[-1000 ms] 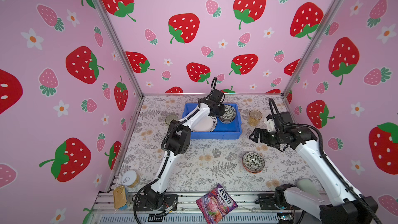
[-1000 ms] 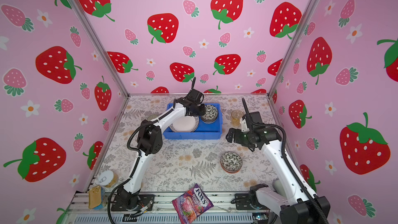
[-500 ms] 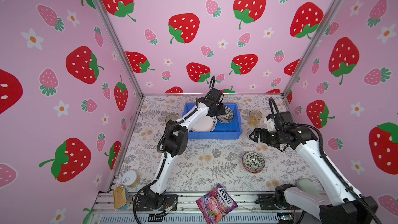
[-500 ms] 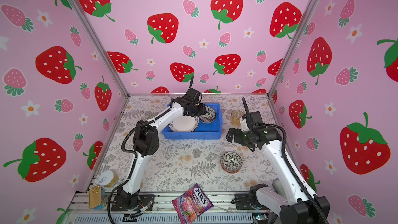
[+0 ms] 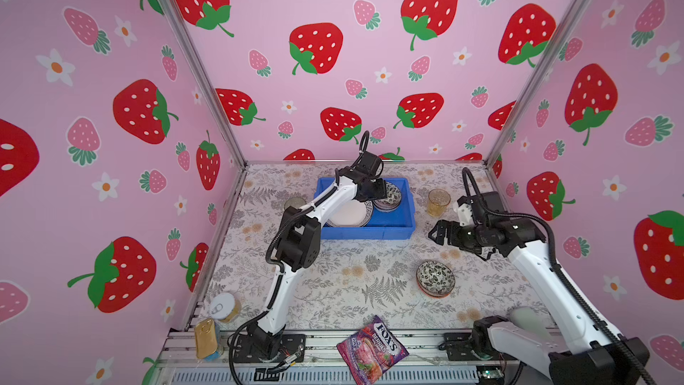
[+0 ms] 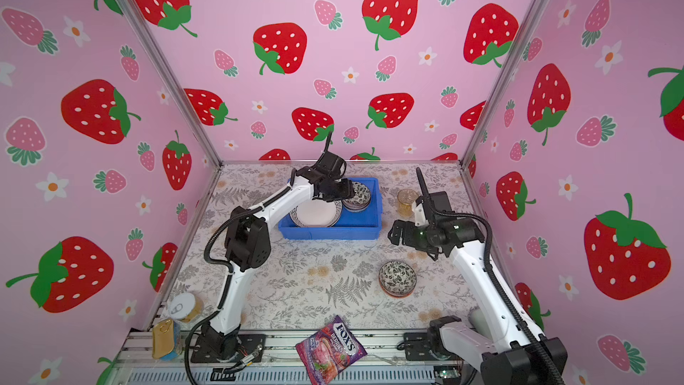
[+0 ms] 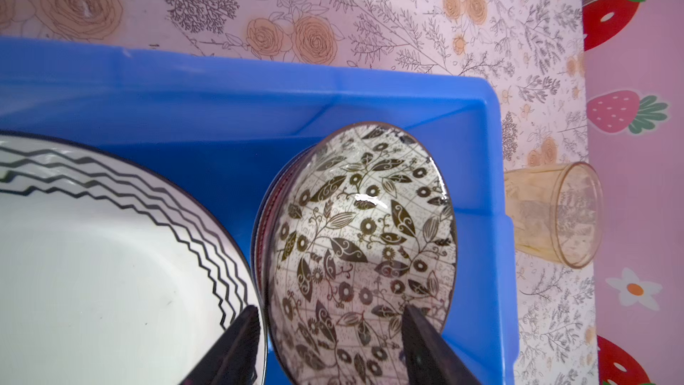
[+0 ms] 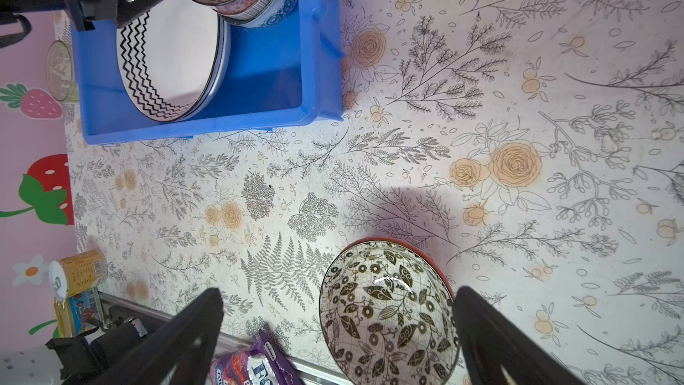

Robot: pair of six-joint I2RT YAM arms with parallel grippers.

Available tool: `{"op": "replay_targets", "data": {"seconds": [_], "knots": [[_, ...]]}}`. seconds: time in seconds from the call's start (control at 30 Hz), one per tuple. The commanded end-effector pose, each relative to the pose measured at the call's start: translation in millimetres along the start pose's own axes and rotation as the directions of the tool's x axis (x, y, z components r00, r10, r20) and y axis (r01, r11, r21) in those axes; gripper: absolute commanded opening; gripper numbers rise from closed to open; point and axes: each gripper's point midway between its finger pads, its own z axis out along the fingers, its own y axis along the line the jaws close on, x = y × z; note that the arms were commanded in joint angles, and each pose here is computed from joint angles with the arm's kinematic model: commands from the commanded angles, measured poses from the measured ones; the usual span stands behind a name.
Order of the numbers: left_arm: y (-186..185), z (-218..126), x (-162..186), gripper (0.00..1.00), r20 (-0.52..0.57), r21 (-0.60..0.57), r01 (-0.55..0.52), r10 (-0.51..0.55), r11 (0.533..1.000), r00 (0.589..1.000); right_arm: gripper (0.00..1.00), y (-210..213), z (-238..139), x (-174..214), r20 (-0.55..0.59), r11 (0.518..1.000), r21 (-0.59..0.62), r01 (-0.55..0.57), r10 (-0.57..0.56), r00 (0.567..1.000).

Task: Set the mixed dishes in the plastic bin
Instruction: 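Open the left gripper to release the leaf-patterned bowl and raise it, then grasp the leaf-patterned bowl rim on the orange bowl with right gripper while left reaches over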

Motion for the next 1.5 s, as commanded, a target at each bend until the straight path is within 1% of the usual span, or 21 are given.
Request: {"op": "replay_targets", "data": {"seconds": [0.0,0.2,0.33,0.4,0.47,0.53,0.67,0.87,1.03,1.13,1.27,1.37,1.4,1.43,1.47], "knots": [[-16.4,-35.6,-9.2,0.64,0.041,0.040,-0.025,0.023,0.999,0.999,0.99,-3.8,-0.1,4.0,-0.007,1.000,0.005,0.003,-0.003,1.000],[-21.0,-61.8,-8.3,0.65,0.060,0.058,-0.036,0.033,0.998,0.998,1.00,-6.7,5.0,5.8,-0.022,1.000,0.011,0.004,-0.004,1.000],[-24.2,-84.9,-3.5,0.73,0.068,0.073,-0.051,0.046,0.996,0.997,0.99,-11.6,8.8,10.0,-0.034,1.000,0.026,-0.003,0.004,0.999],[-23.5,-97.2,-1.0,0.78,0.077,0.069,-0.060,0.055,0.996,0.996,0.97,-24.3,10.7,15.8,-0.052,0.996,0.091,-0.016,0.021,0.998],[-20.1,-111.2,3.0,0.86,0.089,0.056,-0.068,0.062,0.996,0.994,0.96,-37.7,12.5,25.1,-0.085,0.988,0.155,-0.014,0.027,0.996],[-15.4,-122.8,9.5,0.92,0.091,0.046,-0.067,0.063,0.997,0.994,0.95,-44.7,14.8,35.0,-0.119,0.983,0.183,-0.014,0.036,0.992],[-1.2,-145.9,22.1,1.00,0.119,0.008,-0.044,0.043,0.999,0.992,0.90,-54.2,16.3,53.4,-0.166,0.977,0.212,-0.018,0.054,0.985],[16.3,-165.0,53.9,0.99,0.115,0.010,0.011,-0.012,1.000,0.993,0.82,-62.8,24.3,81.5,-0.220,0.977,0.211,-0.040,0.087,0.972],[33.3,-171.5,86.3,0.99,0.073,0.002,0.053,-0.053,0.999,0.996,0.75,-65.0,35.0,101.9,-0.249,0.981,0.181,-0.074,0.119,0.961],[41.4,-172.6,104.8,0.99,0.046,-0.005,0.071,-0.070,0.997,0.996,0.70,-63.5,39.4,106.1,-0.250,0.983,0.160,-0.095,0.133,0.959],[46.0,-172.7,124.3,0.99,0.028,-0.014,0.073,-0.073,0.997,0.997,0.61,-61.5,44.8,110.8,-0.257,0.985,0.136,-0.108,0.140,0.956],[44.2,-170.9,131.6,0.99,0.023,-0.003,0.075,-0.075,0.997,0.997,0.53,-61.5,49.6,116.3,-0.265,0.985,0.121,-0.123,0.152,0.952],[42.8,-170.1,132.8,0.99,0.019,0.001,0.074,-0.074,0.997,0.997,0.53,-61.0,50.4,117.2,-0.264,0.985,0.117,-0.127,0.154,0.952],[42.5,-168.3,133.8,0.99,0.014,0.000,0.075,-0.075,0.997,0.997,0.47,-61.8,51.6,118.2,-0.262,0.984,0.118,-0.133,0.160,0.952],[41.4,-167.0,134.8,0.99,0.008,0.001,0.074,-0.074,0.997,0.997,0.45,-62.0,52.1,118.7,-0.261,0.984,0.117,-0.136,0.162,0.952]]}}
